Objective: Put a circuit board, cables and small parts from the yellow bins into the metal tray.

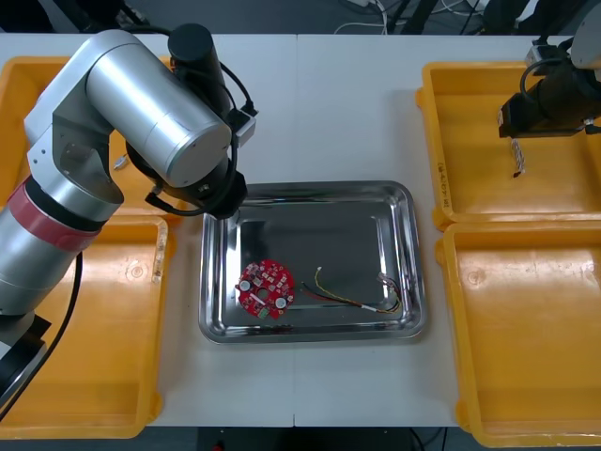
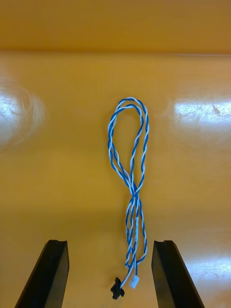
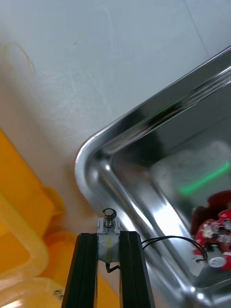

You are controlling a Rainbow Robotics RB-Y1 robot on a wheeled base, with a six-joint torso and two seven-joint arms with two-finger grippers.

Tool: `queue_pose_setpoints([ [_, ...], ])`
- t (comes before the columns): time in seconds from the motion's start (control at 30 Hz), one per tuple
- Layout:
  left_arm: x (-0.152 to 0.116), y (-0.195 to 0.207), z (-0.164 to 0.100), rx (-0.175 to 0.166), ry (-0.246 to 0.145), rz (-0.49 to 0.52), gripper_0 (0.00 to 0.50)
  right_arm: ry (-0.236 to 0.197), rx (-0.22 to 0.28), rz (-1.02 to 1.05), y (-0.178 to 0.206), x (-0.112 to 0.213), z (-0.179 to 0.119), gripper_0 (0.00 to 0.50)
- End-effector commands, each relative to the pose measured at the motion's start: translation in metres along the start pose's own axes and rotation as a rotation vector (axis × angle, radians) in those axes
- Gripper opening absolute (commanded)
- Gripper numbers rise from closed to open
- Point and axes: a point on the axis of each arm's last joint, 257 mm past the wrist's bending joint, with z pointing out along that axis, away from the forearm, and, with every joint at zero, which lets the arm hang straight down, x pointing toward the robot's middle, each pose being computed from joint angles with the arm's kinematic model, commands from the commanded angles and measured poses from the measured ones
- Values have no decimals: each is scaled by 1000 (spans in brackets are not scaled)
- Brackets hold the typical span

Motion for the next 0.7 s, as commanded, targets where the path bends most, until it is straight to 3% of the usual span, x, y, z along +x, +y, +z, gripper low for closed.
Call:
queue_pose_setpoints([
  [0.03,-9,-33,-3,57,-42,-37,0,-76,-13,-4,8,-37,-18,500],
  [0.33,2,-56,23,86,-33,-18,0,-65,-27,13,7,-38,-10,500],
  [0.47,4,-65,38,115,-30,-27,0,-69,-11,1,1,-38,-8,500],
  [0.7,5,-70,54,133,-26,-38,0,-75,5,-6,-13,-36,-5,500],
])
